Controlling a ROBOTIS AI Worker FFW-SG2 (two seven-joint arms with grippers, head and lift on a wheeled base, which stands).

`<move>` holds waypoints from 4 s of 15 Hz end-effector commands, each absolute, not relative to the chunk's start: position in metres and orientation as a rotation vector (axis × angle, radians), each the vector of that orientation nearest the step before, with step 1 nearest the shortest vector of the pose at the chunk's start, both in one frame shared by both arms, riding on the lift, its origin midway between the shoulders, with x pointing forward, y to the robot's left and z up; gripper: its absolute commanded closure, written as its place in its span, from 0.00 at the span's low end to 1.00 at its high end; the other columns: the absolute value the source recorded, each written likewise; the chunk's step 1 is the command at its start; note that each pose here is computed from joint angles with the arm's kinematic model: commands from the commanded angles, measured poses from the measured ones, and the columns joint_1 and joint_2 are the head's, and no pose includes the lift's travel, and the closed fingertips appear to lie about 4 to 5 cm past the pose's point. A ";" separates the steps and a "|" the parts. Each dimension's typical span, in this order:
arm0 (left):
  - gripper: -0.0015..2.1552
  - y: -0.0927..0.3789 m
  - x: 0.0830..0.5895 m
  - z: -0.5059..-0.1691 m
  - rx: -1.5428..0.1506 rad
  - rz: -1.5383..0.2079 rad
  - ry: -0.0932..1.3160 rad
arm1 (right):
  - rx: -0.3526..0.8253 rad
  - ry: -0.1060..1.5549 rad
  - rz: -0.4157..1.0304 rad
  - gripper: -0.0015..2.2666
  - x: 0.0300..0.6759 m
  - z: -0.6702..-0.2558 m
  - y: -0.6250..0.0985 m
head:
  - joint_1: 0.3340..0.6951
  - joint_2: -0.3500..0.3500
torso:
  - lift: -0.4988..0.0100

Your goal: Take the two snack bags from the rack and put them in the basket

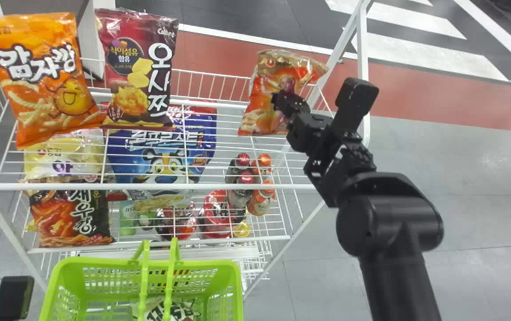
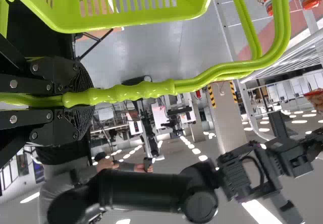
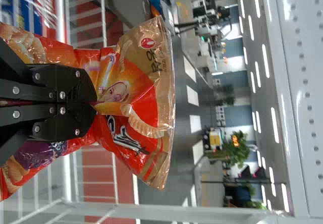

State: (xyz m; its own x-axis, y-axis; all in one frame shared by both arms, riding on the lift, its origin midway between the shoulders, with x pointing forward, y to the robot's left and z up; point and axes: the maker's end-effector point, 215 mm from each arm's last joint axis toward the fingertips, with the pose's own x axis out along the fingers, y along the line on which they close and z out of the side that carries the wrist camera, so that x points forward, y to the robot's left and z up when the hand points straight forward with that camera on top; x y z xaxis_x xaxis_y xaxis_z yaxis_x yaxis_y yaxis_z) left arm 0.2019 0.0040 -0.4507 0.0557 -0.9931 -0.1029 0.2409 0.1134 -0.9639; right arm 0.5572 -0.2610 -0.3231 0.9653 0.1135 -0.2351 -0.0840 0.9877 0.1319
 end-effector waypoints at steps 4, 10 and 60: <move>0.92 -0.001 0.203 -0.448 -0.969 -1.216 1.042 | 0.164 0.468 0.220 0.97 0.438 -0.348 -0.215 | 1.00 0.00 | 0.96; 0.92 0.001 0.196 -0.449 -0.982 -1.206 1.048 | 0.069 1.003 0.289 0.97 0.295 -0.428 -0.201 | 1.00 0.00 | 0.96; 0.92 0.003 0.198 -0.456 -0.957 -1.180 0.987 | 0.083 -0.024 0.178 0.06 0.321 -0.317 -0.161 | 1.00 0.00 | 0.96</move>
